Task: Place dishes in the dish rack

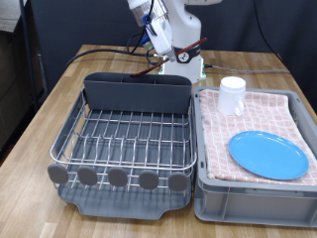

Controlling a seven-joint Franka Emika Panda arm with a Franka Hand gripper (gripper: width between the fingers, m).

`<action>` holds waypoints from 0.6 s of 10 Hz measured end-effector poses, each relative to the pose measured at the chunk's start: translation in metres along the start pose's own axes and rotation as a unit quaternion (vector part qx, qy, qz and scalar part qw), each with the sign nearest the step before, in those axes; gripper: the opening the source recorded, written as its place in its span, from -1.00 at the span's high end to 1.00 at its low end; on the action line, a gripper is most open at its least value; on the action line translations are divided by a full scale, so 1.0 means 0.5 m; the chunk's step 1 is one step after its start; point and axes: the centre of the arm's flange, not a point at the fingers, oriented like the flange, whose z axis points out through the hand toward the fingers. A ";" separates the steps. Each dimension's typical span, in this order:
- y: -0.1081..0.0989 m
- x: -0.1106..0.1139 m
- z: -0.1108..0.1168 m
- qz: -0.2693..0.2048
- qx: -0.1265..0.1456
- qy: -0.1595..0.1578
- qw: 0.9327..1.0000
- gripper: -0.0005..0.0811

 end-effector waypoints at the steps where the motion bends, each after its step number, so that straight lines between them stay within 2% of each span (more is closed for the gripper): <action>1: -0.005 0.008 0.002 -0.001 -0.006 -0.005 1.000 0.78; 4: -0.020 0.028 0.022 0.007 -0.022 -0.013 1.000 0.78; 6: -0.036 0.039 0.030 0.018 -0.003 -0.004 1.000 0.78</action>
